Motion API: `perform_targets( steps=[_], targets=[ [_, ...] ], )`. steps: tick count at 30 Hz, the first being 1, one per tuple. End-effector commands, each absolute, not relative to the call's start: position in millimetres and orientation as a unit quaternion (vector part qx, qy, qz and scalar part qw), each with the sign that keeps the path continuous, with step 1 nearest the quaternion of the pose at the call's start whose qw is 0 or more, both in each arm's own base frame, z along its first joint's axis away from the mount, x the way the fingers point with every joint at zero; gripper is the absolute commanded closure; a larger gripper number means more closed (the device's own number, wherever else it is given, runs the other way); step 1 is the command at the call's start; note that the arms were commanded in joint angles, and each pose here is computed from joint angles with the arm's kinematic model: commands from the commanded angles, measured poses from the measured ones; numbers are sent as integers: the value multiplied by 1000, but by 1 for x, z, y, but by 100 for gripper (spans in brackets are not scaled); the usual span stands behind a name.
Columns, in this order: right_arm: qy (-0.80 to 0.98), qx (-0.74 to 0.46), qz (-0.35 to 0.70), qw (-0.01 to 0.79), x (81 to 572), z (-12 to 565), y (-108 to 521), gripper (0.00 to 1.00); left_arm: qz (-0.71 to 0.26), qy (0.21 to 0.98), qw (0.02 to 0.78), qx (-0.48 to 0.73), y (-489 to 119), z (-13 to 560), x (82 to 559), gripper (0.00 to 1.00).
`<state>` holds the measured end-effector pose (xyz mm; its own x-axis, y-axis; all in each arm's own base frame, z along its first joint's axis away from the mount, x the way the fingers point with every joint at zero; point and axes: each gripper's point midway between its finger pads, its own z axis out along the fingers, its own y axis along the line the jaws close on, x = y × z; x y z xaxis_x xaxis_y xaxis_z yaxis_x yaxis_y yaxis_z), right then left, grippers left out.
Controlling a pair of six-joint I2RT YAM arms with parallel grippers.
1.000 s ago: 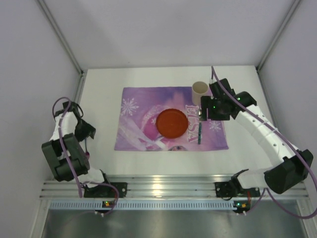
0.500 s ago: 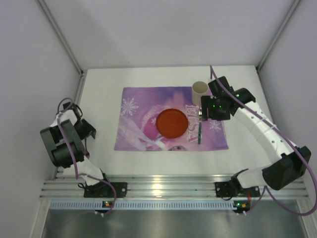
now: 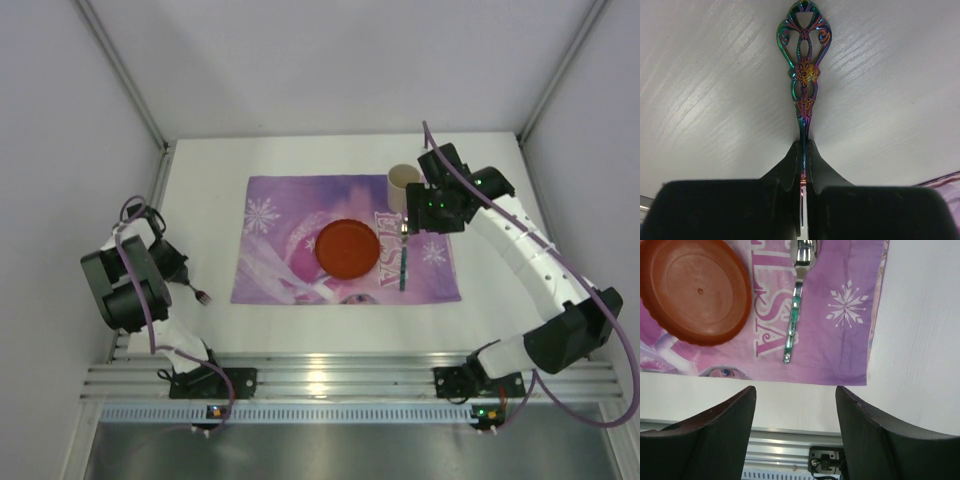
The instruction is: Set the dinner table for one person
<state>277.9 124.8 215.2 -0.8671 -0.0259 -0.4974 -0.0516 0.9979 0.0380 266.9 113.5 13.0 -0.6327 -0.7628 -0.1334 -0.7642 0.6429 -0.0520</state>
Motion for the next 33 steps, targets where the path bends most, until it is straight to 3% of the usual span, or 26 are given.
perform_targets(
  steps=[1, 11, 18, 21, 26, 33],
  targets=[
    [961, -18, 23, 275, 285, 229, 125, 35, 45, 905, 32, -423, 124, -16, 249, 100],
    [951, -29, 32, 307, 300, 248, 131, 36, 12, 912, 112, -394, 113, 47, 297, 100],
    [927, -64, 104, 354, 308, 286, 156, 35, -207, 905, 274, -250, -10, 155, 360, 100],
    [913, -85, 145, 372, 307, 305, 168, 32, -285, 888, 320, -167, -60, 195, 356, 100],
    [904, -77, 247, 341, 292, 327, 197, 28, -325, 872, 359, -69, -118, 233, 334, 100],
    [842, -61, 477, 245, 269, 354, 275, 20, -373, 862, 337, 69, -198, 268, 293, 100]
  ],
)
